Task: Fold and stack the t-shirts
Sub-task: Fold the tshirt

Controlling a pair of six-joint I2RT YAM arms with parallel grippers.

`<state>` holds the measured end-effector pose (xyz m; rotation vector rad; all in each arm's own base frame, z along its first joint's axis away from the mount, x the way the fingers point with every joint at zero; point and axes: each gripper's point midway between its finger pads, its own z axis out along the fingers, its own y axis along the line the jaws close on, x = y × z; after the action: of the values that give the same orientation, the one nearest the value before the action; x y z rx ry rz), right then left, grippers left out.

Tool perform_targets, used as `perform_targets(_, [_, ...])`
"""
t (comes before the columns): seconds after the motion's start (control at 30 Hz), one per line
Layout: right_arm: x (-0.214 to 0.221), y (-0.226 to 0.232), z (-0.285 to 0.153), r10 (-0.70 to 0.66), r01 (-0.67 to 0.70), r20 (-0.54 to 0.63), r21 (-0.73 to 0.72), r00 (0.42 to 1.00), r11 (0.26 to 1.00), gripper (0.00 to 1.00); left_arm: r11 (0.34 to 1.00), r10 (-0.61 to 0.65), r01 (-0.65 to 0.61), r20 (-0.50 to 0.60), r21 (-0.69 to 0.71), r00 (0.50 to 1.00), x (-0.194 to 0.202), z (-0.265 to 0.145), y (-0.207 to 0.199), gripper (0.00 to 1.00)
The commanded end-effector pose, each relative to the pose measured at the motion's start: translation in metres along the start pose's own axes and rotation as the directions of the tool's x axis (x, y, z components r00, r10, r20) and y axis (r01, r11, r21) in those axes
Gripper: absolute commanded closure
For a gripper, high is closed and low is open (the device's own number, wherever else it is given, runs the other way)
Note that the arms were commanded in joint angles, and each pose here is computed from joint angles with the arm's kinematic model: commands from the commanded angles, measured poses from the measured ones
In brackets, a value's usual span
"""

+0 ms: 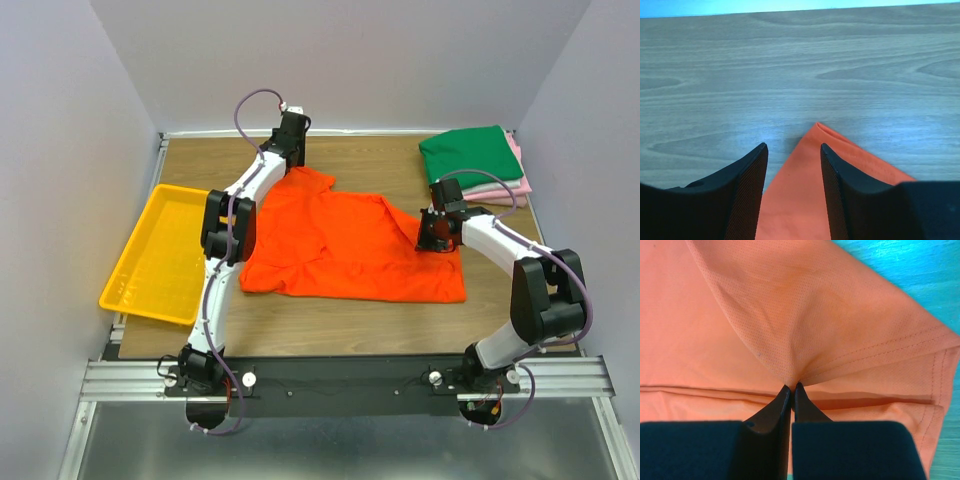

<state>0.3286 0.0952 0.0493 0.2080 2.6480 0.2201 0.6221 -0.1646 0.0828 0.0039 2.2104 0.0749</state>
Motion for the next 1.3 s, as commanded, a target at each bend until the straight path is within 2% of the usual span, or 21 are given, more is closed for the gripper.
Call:
perform_targets(0.0, [-0.003, 0.009, -0.008, -0.021, 0.022, 0.028, -0.049, 0.999, 0.999, 0.91, 0.999, 0.053, -0.052, -0.065, 0.014, 0.997, 0.019, 0.010, 0.004, 0.46])
perform_targets(0.33, [-0.003, 0.012, -0.010, -0.021, 0.023, 0.032, -0.068, 0.999, 0.997, 0.91, 0.993, 0.060, -0.054, -0.051, 0.107, 0.997, 0.016, 0.019, -0.014, 0.46])
perform_targets(0.97, [-0.004, 0.016, -0.016, -0.026, 0.031, 0.050, -0.094, 0.998, 0.995, 0.91, 0.989, 0.054, -0.039, -0.102, 0.146, 0.993, 0.037, 0.038, -0.023, 0.49])
perform_targets(1.17, [-0.004, 0.016, -0.016, -0.027, 0.032, 0.051, -0.097, 0.998, 0.995, 0.91, 0.988, 0.048, -0.032, -0.107, 0.151, 0.993, 0.041, 0.042, -0.024, 0.69])
perform_targets(1.27, [-0.005, 0.016, -0.017, -0.025, 0.031, 0.057, -0.093, 0.998, 0.995, 0.91, 0.988, 0.049, -0.031, -0.118, 0.149, 0.992, 0.046, 0.045, -0.022, 0.83])
